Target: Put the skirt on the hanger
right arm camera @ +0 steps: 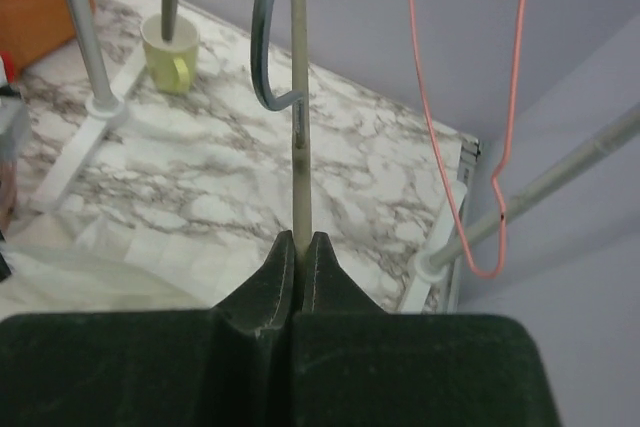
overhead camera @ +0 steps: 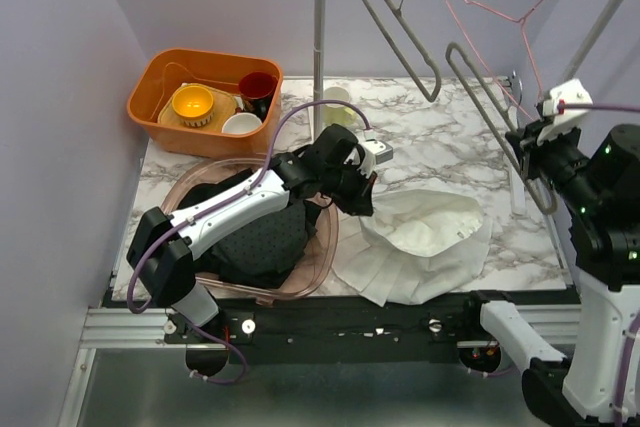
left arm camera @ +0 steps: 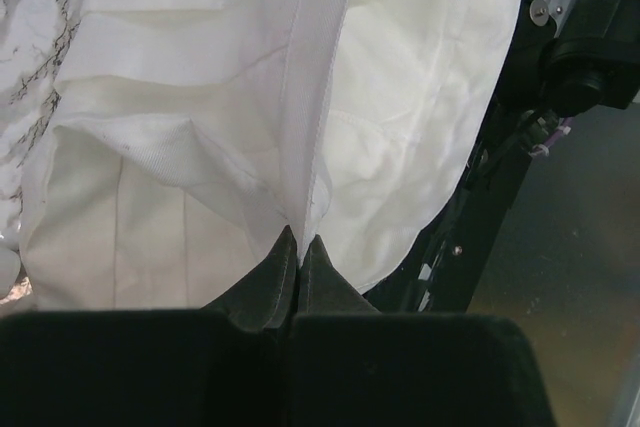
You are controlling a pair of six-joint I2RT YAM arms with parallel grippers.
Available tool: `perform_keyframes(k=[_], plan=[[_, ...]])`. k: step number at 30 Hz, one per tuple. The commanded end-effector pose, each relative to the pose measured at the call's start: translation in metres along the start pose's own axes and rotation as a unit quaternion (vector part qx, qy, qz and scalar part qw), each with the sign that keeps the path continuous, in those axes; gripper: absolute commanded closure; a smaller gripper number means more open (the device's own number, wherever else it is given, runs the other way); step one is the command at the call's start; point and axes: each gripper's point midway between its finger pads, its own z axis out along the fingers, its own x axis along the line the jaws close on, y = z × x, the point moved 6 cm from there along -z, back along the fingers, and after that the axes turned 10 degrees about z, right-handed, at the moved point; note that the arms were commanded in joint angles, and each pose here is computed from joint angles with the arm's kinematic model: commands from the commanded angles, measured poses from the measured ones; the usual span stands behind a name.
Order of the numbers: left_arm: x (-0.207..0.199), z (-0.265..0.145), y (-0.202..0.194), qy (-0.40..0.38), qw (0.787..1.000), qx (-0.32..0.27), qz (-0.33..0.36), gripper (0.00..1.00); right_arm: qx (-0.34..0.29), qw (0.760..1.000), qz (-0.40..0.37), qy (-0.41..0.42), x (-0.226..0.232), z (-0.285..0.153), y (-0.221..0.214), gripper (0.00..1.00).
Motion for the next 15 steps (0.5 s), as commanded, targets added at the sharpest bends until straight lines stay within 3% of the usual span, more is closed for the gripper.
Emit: perform_keyframes(k=[1, 6, 15], plan=[[-0.003, -0.014, 0.008, 0.013, 1.000, -0.015, 0.010, 1.00, 0.047, 0.997, -0.012, -0.058, 0.000, -0.026, -0.055, 1.00], [0.005, -0.014, 0.010, 0.035, 0.999, -0.010, -0.018, 1.00, 0.074, 0.996, -0.020, -0.053, 0.012, -0.048, -0.093, 0.99], [0.022, -0.014, 0.031, 0.070, 0.996, -0.011, -0.060, 1.00, 0.097, 0.986, -0.044, 0.128, 0.062, -0.070, -0.132, 1.00]])
